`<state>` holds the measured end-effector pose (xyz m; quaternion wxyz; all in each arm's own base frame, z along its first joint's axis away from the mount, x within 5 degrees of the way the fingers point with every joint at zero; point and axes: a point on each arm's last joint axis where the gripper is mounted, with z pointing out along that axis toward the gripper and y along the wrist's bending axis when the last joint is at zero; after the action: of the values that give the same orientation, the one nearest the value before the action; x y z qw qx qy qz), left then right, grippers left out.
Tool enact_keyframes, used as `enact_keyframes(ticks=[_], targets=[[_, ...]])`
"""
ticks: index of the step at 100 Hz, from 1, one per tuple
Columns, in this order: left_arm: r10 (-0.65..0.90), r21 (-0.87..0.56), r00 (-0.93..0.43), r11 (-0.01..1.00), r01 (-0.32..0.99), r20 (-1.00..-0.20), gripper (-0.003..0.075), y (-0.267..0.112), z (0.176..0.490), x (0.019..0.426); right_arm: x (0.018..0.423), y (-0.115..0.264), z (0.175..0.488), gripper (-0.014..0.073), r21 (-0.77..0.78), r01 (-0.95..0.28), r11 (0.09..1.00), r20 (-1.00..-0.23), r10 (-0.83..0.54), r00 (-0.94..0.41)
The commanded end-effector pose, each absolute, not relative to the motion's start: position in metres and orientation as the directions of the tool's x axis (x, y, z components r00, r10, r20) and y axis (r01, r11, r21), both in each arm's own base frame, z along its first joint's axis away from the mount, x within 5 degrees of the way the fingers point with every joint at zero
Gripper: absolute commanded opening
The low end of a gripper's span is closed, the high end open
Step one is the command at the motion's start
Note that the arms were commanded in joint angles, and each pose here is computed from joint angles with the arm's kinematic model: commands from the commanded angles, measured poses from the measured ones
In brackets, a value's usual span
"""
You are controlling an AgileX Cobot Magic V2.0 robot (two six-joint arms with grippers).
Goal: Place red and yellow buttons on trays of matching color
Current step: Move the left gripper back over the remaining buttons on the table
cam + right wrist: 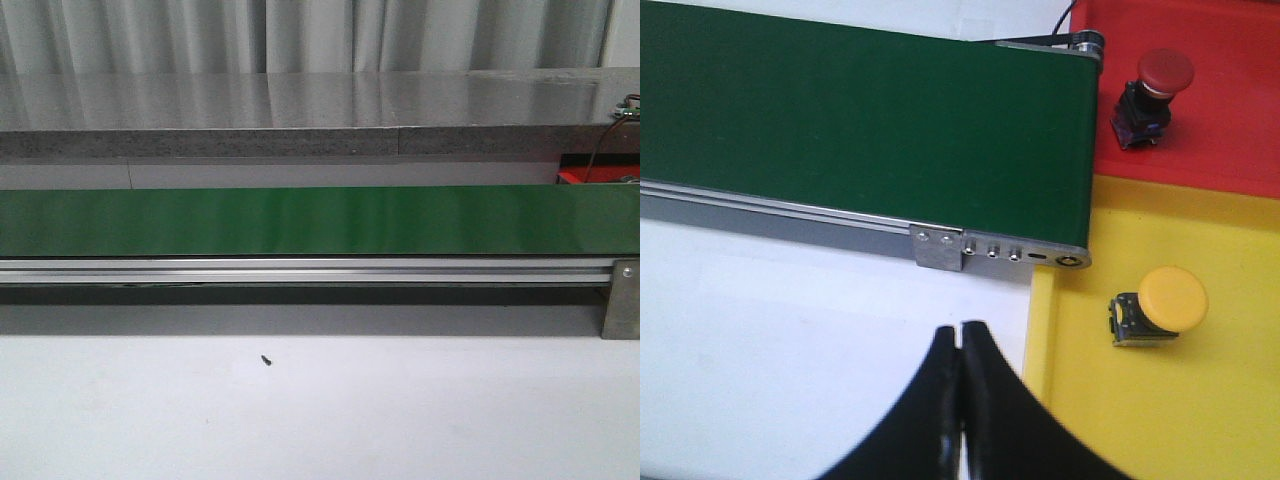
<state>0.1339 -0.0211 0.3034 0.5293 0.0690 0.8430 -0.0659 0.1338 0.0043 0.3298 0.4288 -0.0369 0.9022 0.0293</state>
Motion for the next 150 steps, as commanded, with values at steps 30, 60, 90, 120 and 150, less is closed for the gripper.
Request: enact_keyframes(ticks=[30,60,90,120,150], targets=[[0.022,-0.044,-0.355,0.983,0.178,-0.934,0.0594,-0.021,0.317,0.138,0.136,0.004,0.341,-0.0069,0.01,-0.086,0.996,-0.82,-0.041,-0.571],[-0.051,-0.117,-0.372,0.981,0.157,-0.927,0.062,-0.022,0.318,0.137,0.136,0.004,0.341,-0.0069,0.01,-0.086,0.996,-0.82,-0.041,-0.571],[-0.151,-0.155,-0.402,0.988,-0.022,-0.903,0.062,0.004,0.36,0.163,0.136,0.004,0.341,-0.0069,0.01,-0.086,0.996,-0.821,-0.041,-0.57],[-0.295,-0.144,-0.5,0.937,-0.318,-0.814,0.062,0.083,0.373,0.23,0.136,0.004,0.341,-0.0069,0.01,-0.086,0.996,-0.821,-0.041,-0.57],[-0.319,-0.062,-0.653,0.921,-0.385,-0.687,0.062,0.132,0.325,0.285,0.136,0.004,0.341,-0.0069,0.01,-0.086,0.996,-0.821,-0.041,-0.57]])
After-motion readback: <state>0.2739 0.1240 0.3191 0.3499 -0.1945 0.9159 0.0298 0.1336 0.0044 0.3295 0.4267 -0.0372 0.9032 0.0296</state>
